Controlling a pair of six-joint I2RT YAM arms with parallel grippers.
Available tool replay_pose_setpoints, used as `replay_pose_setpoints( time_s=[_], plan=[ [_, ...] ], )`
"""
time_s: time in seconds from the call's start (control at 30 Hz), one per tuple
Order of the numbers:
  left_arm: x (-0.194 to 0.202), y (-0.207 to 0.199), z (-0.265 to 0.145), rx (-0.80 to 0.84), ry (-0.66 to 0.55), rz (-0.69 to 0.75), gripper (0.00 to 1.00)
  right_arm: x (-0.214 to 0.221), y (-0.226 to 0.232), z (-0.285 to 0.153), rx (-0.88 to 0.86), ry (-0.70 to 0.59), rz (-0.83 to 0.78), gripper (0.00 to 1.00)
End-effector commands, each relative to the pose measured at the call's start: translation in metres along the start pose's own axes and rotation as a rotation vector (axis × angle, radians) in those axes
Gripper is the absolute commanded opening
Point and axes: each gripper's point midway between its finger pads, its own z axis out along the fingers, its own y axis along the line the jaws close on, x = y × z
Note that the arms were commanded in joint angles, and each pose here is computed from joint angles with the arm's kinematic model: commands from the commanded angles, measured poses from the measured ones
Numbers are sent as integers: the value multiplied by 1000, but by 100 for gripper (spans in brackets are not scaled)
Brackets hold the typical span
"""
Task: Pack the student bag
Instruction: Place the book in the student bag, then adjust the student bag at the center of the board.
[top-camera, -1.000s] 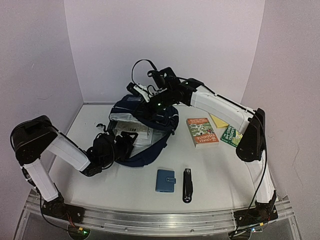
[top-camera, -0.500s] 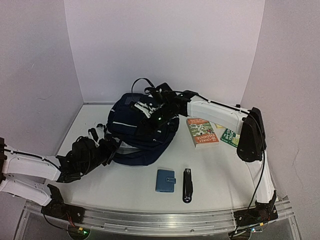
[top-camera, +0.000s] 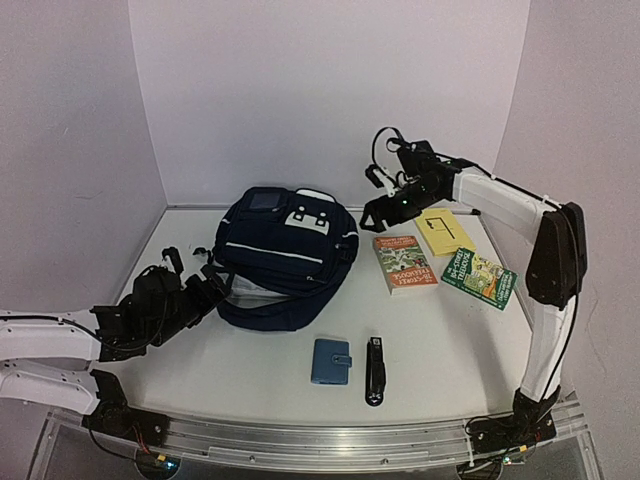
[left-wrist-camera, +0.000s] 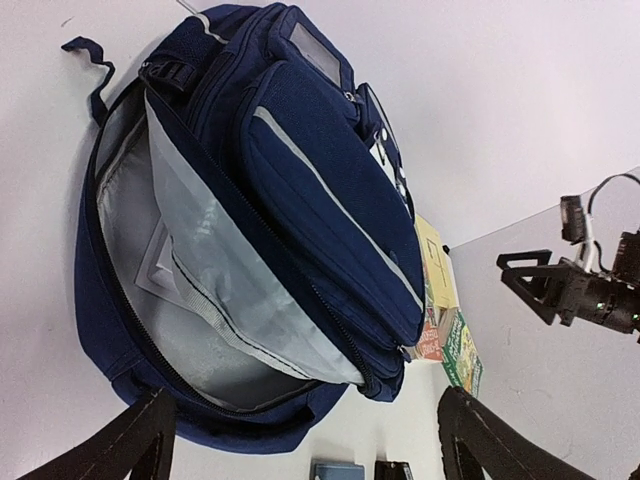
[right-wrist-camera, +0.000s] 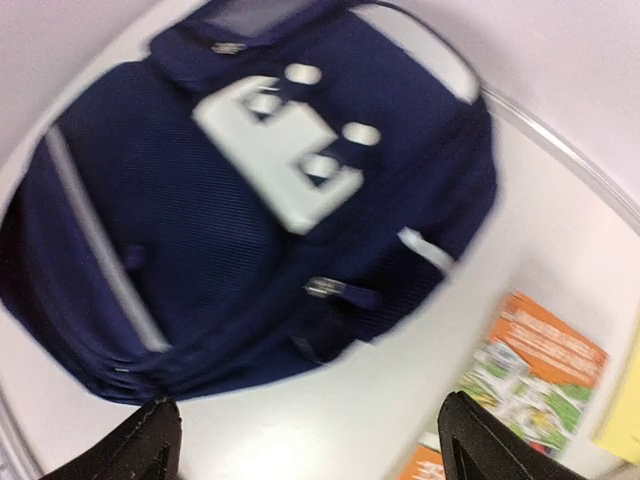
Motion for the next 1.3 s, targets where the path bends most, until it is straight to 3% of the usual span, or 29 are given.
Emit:
replay_pose_setpoints(
  time_s=[0.0, 0.17, 0.37, 0.57, 0.77, 0.97, 1.17, 1.27],
  plan=[
    [-18, -22, -6, 21, -43, 45, 92, 58, -38, 11, 197, 181, -38, 89],
    [-18, -20, -6, 8, -41, 57, 95, 86, -50, 27, 215, 260, -44, 89],
    [-20, -22, -10, 4, -34, 66, 96, 89, -38, 41, 135, 265, -1, 88],
    [-27, -31, -8, -114, 16, 263, 97, 102, -37, 54, 116, 300, 13, 88],
    [-51, -46, 3, -167, 8, 354, 100, 91, -11, 55, -19, 262, 86, 85],
    [-58, -24, 41, -222, 144, 355, 100, 82, 11, 55, -105, 239, 116, 82],
    [-28, 7, 72, -293, 294, 379, 98, 55, 20, 50, -136, 182, 125, 82],
    [-10, 27, 76, -328, 350, 357, 93, 47, 26, 48, -148, 165, 118, 82]
  ],
)
